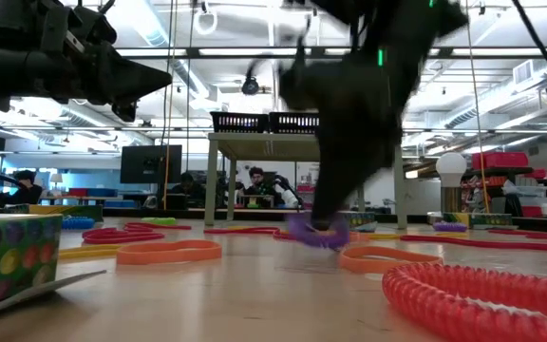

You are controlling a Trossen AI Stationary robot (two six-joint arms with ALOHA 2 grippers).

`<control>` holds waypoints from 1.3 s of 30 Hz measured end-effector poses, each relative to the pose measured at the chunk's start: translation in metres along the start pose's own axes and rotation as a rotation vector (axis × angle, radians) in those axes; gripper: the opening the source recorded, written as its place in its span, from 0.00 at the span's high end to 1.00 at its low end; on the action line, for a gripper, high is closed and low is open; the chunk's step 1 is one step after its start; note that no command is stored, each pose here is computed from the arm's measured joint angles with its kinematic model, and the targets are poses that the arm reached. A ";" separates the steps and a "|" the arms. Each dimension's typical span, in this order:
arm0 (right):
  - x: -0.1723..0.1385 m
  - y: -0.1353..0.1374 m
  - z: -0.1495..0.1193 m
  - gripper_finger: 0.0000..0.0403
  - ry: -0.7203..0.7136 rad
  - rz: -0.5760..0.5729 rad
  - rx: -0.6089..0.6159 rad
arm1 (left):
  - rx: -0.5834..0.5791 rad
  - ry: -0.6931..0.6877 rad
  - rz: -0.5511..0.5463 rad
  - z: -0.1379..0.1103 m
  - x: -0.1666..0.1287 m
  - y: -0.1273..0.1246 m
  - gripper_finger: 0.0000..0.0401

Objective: Pick & Place Office Desk Supplies
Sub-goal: Put the violet spring bracelet into the right black bin on the shelf

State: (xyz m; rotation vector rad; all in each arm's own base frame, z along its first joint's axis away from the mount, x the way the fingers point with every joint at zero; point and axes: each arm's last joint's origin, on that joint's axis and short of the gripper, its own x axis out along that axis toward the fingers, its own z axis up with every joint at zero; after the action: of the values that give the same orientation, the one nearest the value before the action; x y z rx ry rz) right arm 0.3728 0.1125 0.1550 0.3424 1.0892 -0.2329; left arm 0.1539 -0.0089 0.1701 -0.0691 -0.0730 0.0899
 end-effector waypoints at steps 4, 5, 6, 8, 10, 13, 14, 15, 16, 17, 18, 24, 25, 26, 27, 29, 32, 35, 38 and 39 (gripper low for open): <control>-0.044 -0.011 0.017 0.96 -0.091 0.008 0.040 | -0.008 0.008 0.014 -0.001 0.000 0.000 0.98; -0.057 -0.016 0.022 0.95 -0.119 0.005 0.056 | 0.003 0.007 0.028 -0.001 0.000 0.001 0.98; -0.072 -0.023 0.027 0.95 -0.150 -0.009 0.074 | 0.016 0.006 0.042 -0.001 0.000 0.001 0.98; -0.106 -0.039 0.038 0.95 -0.214 -0.056 0.113 | 0.031 0.007 0.055 -0.001 0.000 0.002 0.98; -0.138 -0.060 0.049 0.96 -0.265 -0.158 0.143 | 0.036 0.007 0.055 -0.001 0.000 0.002 0.98; -0.181 -0.095 0.066 0.96 -0.308 -0.316 0.164 | 0.036 0.006 0.054 -0.001 0.000 0.002 0.98; -0.193 -0.107 0.072 0.96 -0.319 -0.366 0.175 | 0.036 0.005 0.054 -0.001 0.000 0.002 0.98; -0.202 -0.120 0.077 0.96 -0.321 -0.423 0.185 | 0.036 0.005 0.054 -0.001 0.000 0.002 0.98; -0.210 -0.133 0.083 0.96 -0.324 -0.472 0.193 | 0.040 0.004 0.055 -0.001 0.000 0.002 0.98; -0.216 -0.146 0.088 0.96 -0.331 -0.509 0.202 | 0.045 0.001 0.056 0.000 0.000 0.002 0.98; -0.220 -0.159 0.093 0.96 -0.336 -0.543 0.209 | 0.049 -0.002 0.056 0.000 0.000 0.002 0.98; -0.229 -0.225 0.106 0.96 -0.324 -0.648 0.246 | 0.047 -0.013 0.064 0.001 0.000 0.002 0.98; -0.227 -0.233 0.106 0.96 -0.313 -0.658 0.251 | 0.047 -0.013 0.066 0.001 0.000 0.002 0.98; -0.225 -0.239 0.106 0.96 -0.302 -0.666 0.257 | 0.047 -0.013 0.070 0.001 0.000 0.002 0.98; -0.223 -0.246 0.104 0.96 -0.282 -0.676 0.259 | 0.047 -0.013 0.071 0.001 0.000 0.002 0.98; -0.218 -0.256 0.101 0.96 -0.264 -0.691 0.271 | 0.047 -0.013 0.072 0.001 0.000 0.002 0.98; -0.211 -0.264 0.099 0.96 -0.253 -0.701 0.288 | 0.047 -0.014 0.072 0.001 0.000 0.002 0.98; -0.203 -0.269 0.097 0.96 -0.261 -0.687 0.292 | 0.046 -0.016 0.071 0.001 0.000 0.002 0.98; -0.195 -0.272 0.096 0.96 -0.272 -0.677 0.295 | 0.046 -0.017 0.071 0.001 0.000 0.002 0.98; -0.193 -0.272 0.096 0.96 -0.283 -0.677 0.290 | 0.046 -0.017 0.071 0.001 0.000 0.002 0.98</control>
State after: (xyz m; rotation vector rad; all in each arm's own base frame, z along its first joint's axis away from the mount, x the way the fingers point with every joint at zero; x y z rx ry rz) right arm 0.2704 -0.1726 0.3253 0.1779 0.8581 -1.0192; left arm 0.1536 -0.0067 0.1713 -0.0252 -0.0849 0.1635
